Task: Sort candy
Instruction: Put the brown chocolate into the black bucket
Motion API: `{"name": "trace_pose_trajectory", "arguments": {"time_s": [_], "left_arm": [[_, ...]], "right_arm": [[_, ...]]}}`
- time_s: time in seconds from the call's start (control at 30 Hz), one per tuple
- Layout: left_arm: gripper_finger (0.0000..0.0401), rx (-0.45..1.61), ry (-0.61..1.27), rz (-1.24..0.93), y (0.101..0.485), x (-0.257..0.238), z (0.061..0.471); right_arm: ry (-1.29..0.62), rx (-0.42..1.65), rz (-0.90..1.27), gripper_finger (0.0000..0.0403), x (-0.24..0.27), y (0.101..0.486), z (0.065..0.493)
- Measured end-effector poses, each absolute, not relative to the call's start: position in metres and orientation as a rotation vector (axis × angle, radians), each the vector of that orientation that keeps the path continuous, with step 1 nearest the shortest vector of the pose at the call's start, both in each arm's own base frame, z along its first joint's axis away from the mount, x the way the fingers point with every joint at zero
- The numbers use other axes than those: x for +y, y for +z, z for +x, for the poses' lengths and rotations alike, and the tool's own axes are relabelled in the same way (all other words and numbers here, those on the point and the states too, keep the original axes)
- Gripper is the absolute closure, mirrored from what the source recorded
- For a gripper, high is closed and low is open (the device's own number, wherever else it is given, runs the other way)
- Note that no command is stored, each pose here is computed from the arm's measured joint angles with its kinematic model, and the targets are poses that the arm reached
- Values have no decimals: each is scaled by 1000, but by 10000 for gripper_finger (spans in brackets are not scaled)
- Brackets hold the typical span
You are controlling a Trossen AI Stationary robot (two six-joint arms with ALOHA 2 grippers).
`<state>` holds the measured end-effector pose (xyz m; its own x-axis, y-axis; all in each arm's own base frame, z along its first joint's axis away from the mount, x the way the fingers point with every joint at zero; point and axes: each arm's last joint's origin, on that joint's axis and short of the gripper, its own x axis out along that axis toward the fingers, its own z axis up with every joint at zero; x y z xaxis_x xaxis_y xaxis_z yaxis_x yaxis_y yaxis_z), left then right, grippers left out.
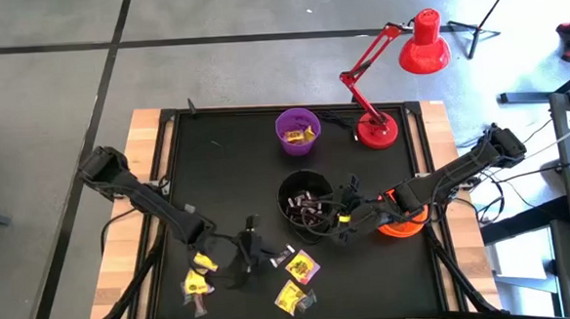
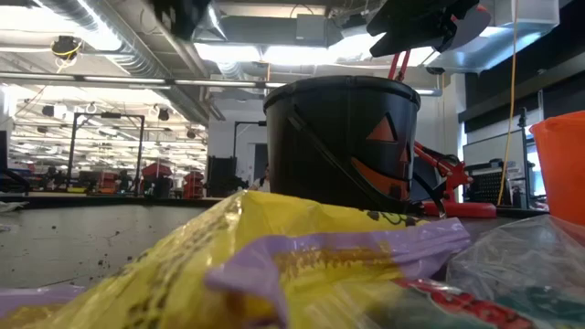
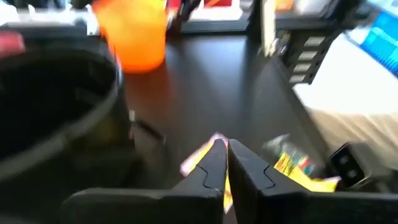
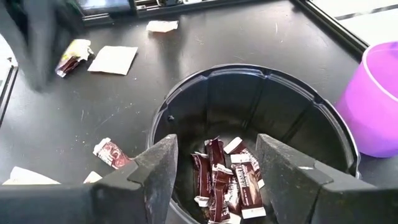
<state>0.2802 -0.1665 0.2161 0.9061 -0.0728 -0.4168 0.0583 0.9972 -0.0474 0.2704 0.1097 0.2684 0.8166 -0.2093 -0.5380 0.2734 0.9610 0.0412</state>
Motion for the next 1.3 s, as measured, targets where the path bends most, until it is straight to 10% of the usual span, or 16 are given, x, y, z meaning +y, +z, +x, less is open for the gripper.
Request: {"name": "trace_pose_trajectory", "arguments": {"time_s": [0.4, 0.63, 0.97, 1.3], "left_arm": [[212, 682, 52, -178, 130, -164, 304], [175, 743, 51, -216, 103, -162, 310], [210, 745, 84, -195, 97, -159, 312], [376, 772, 67, -279, 99, -153, 315]], "right_arm": [[-250, 563, 121, 185, 110, 268, 270], [-250, 563, 121, 185, 110, 268, 270], [-250, 563, 122, 185, 110, 268, 270], [-250, 563, 121, 185, 110, 268, 270]]}}
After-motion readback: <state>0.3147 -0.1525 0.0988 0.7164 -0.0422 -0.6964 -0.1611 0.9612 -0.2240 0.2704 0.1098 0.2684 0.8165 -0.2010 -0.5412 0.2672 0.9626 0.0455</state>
